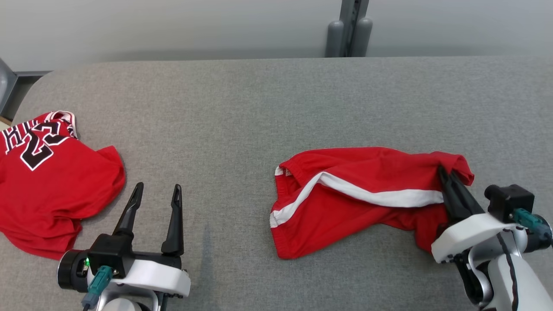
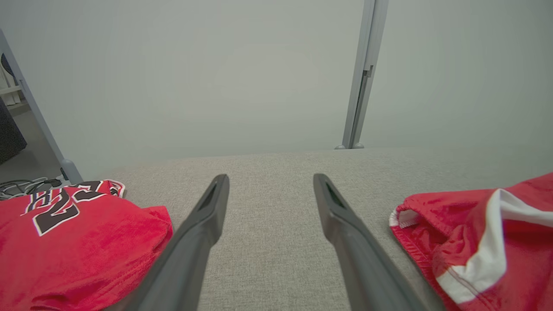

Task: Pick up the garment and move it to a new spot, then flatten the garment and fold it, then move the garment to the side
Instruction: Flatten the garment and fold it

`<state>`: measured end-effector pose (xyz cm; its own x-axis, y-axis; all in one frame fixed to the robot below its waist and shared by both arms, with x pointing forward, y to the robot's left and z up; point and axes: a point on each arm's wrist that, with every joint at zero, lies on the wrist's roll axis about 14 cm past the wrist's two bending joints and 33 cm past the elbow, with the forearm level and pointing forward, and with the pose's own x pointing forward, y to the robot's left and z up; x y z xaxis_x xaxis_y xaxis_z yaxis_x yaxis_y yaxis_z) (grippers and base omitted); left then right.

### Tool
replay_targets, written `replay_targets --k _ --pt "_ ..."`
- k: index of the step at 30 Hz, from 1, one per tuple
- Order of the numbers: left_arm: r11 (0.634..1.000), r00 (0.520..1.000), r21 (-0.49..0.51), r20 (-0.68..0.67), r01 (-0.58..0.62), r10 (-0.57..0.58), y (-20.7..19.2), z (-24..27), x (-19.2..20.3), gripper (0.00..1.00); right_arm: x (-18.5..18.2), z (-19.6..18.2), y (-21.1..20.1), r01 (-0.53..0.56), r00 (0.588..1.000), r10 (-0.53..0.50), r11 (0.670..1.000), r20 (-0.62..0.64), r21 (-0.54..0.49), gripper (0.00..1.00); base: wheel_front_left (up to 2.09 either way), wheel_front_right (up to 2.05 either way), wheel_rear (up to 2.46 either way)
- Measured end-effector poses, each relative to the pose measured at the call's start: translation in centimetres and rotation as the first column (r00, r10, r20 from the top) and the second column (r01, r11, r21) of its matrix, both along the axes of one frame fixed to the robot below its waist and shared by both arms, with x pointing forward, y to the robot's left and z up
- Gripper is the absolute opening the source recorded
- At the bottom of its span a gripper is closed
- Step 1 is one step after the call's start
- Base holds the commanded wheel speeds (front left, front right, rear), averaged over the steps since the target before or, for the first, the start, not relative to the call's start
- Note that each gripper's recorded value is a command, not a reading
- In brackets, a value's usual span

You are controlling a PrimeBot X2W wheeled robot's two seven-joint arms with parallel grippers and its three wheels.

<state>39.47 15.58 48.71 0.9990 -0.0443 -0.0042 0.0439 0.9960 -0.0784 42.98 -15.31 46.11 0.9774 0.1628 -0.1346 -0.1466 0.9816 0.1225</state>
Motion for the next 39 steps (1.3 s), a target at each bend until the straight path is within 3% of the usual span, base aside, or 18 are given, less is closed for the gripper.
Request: replay_targets --k 7,9,10,23,32,39 --pt "1.0 1.0 -0.006 -0.012 0.0 0.0 0.0 -0.6 0.6 1.0 2.7 -1.9 0.8 -0.018 0.998 0.019 1.0 -0.06 0.016 0.0 0.0 0.0 0.0" --pt "1.0 1.0 -0.009 -0.017 -0.005 0.005 0.1 -0.8 0.6 1.0 2.9 -2.5 1.2 -0.026 0.997 0.028 0.999 -0.073 0.02 0.47 0.0 0.0 0.0" --pt "1.0 1.0 -0.009 -0.02 -0.007 0.007 0.1 -0.9 0.6 1.0 3.0 -2.7 1.4 -0.028 0.997 0.03 0.999 -0.076 0.027 1.0 0.0 0.0 0.0" --pt "1.0 1.0 -0.011 -0.001 0.012 -0.012 -0.5 -0.3 0.3 1.0 0.1 -0.8 0.2 0.007 1.0 -0.008 0.999 0.018 0.044 1.0 0.0 0.0 0.0" --pt "1.0 1.0 0.003 0.001 0.008 -0.008 -0.3 -0.1 -1.1 1.0 -2.0 3.9 -2.0 0.061 0.987 -0.062 0.998 0.15 0.009 1.0 0.0 0.0 0.0" --pt "1.0 1.0 0.007 -0.009 0.026 -0.026 -0.6 0.0 -1.9 1.0 -4.3 4.4 -2.4 0.079 0.987 -0.079 0.997 0.138 0.002 1.0 0.0 0.0 0.0"
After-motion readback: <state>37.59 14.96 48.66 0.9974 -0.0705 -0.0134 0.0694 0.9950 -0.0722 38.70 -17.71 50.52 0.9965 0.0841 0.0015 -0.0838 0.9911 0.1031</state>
